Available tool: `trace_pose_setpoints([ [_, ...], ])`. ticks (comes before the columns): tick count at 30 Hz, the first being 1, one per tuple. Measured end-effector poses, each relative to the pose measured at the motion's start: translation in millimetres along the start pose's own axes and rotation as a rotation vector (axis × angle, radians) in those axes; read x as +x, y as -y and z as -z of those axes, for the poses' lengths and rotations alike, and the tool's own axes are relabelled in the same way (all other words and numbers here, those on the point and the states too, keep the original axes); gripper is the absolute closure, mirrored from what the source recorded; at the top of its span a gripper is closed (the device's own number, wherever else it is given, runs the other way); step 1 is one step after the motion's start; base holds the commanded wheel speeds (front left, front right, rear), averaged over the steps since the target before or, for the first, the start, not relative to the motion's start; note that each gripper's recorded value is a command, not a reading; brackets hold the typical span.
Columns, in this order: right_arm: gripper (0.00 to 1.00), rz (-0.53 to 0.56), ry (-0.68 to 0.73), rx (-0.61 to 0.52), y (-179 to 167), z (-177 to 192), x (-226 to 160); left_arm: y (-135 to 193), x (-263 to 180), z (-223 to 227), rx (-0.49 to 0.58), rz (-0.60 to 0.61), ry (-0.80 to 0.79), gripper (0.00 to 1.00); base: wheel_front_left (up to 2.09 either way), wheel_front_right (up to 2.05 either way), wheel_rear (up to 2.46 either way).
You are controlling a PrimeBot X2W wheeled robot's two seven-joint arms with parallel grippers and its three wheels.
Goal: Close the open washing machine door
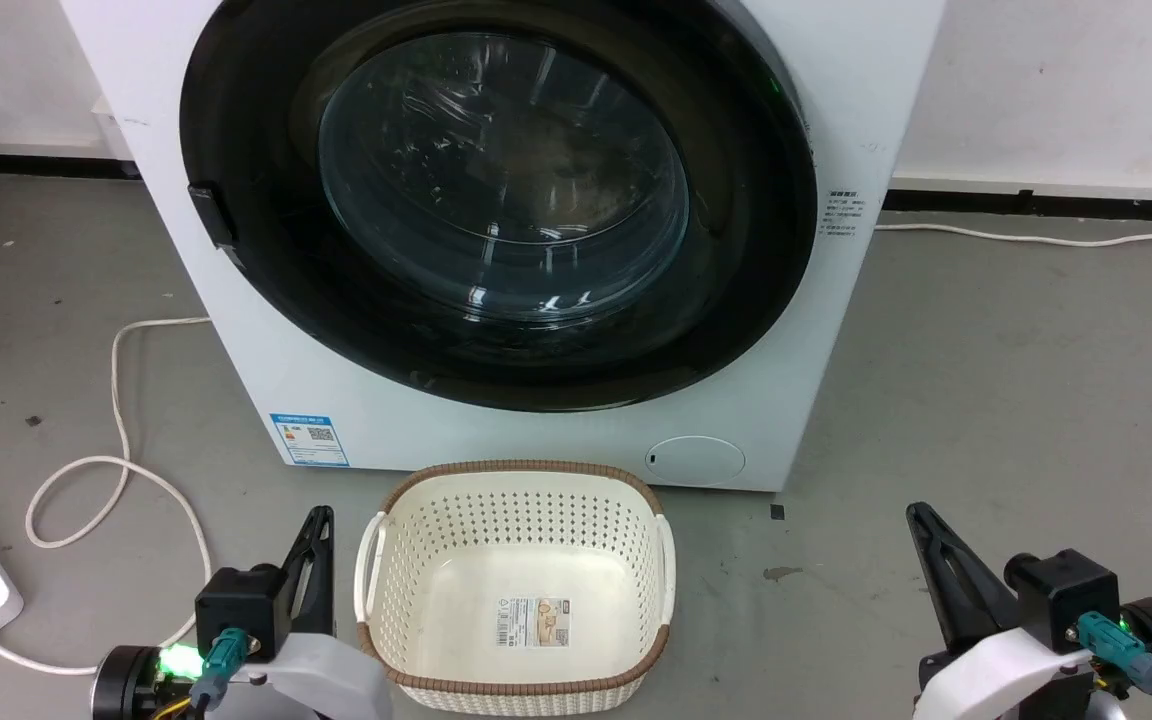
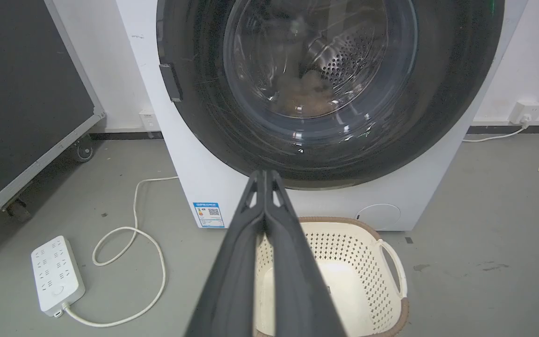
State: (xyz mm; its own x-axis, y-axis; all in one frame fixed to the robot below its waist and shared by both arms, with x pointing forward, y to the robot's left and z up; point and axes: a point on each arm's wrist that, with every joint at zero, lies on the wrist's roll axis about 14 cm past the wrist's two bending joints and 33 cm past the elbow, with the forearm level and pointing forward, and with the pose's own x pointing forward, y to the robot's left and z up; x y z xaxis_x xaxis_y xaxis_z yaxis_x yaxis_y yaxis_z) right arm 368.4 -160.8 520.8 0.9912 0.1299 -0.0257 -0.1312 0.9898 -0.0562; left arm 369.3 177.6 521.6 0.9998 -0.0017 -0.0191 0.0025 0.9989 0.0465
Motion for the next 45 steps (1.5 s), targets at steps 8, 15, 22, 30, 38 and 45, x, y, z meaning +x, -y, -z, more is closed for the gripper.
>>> trace_pose_setpoints([
  [8,1.00,0.000,0.000,0.000,0.1,0.0,0.0,0.1,0.0,0.0,0.000,0.000,0.000,1.00,0.00,0.00,0.00],
  [15,1.00,0.001,0.000,0.000,0.2,0.0,0.0,0.2,0.0,0.0,0.000,0.001,0.000,1.00,0.00,0.00,0.00],
  [22,1.00,0.000,0.000,0.000,0.1,0.0,0.0,0.2,0.0,0.0,0.000,0.001,0.000,1.00,0.00,0.00,0.00],
  [30,1.00,0.000,0.000,0.000,0.0,-0.1,0.0,0.0,0.0,0.0,0.000,0.000,0.000,1.00,0.00,0.00,0.00],
  [38,1.00,0.000,0.000,0.000,0.0,-0.1,0.0,0.0,0.0,0.0,0.000,0.000,0.000,1.00,0.00,0.00,0.00],
  [45,1.00,0.000,0.000,0.000,0.0,-0.1,0.0,-0.1,0.0,0.0,0.000,0.000,0.000,1.00,0.00,0.00,0.00],
])
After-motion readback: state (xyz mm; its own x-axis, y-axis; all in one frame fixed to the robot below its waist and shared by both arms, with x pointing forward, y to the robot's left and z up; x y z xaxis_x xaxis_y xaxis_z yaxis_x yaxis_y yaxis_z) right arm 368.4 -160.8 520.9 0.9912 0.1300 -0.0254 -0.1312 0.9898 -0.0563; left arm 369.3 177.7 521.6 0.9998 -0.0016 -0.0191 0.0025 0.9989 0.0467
